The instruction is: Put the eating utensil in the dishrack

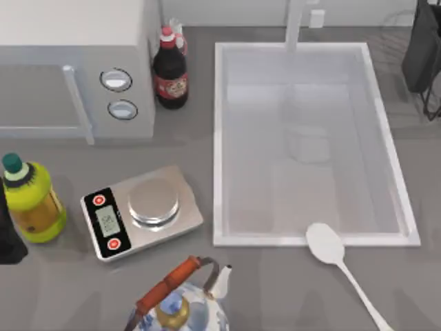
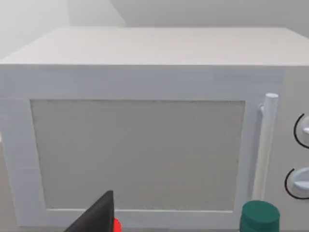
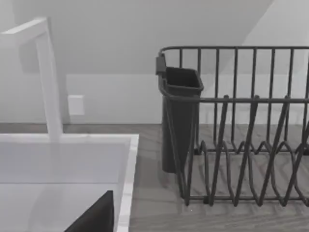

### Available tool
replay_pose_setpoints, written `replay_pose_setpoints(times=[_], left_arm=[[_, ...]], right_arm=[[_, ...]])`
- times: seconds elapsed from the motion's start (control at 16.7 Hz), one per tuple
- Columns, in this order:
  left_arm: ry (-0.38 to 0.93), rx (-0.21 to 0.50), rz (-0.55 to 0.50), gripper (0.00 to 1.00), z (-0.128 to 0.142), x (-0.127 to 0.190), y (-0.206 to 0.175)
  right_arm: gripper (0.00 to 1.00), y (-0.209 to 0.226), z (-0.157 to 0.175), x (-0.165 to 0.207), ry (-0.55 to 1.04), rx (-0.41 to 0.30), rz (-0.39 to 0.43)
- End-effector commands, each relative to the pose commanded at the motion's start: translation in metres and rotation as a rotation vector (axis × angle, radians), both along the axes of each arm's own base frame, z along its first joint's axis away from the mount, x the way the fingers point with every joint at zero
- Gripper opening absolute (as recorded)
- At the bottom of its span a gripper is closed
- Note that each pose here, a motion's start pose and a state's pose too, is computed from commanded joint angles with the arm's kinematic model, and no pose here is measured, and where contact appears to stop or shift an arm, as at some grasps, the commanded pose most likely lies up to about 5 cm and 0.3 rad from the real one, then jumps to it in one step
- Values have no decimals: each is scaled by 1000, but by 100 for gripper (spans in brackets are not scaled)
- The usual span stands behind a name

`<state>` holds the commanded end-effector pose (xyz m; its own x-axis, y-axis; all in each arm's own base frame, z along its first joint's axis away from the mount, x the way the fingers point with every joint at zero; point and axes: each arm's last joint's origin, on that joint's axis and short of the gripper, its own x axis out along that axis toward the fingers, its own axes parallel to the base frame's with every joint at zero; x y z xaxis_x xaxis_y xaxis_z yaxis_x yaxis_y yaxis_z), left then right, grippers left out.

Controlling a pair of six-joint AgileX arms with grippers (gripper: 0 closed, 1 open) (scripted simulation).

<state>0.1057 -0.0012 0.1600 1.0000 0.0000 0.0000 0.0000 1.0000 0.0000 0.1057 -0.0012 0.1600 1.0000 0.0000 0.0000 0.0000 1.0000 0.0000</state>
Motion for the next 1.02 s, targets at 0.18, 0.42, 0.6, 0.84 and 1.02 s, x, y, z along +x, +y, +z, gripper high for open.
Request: replay_pose_setpoints(times=[0.18, 0.42, 0.6, 0.84, 1.02], left_arm=[[0, 0, 0, 100, 0, 0, 0], [0, 0, 0, 100, 0, 0, 0], [0, 0, 0, 100, 0, 0, 0], [0, 0, 0, 100, 0, 0, 0], [0, 0, 0, 100, 0, 0, 0]], right_arm=[[100, 1, 2, 0, 12, 1, 7], [100, 10, 20, 3, 163, 10, 83], [100, 24, 35, 14, 396, 4, 174], [100, 54, 46, 41, 798, -59, 286], [100, 84, 45, 62, 1088, -148, 338]])
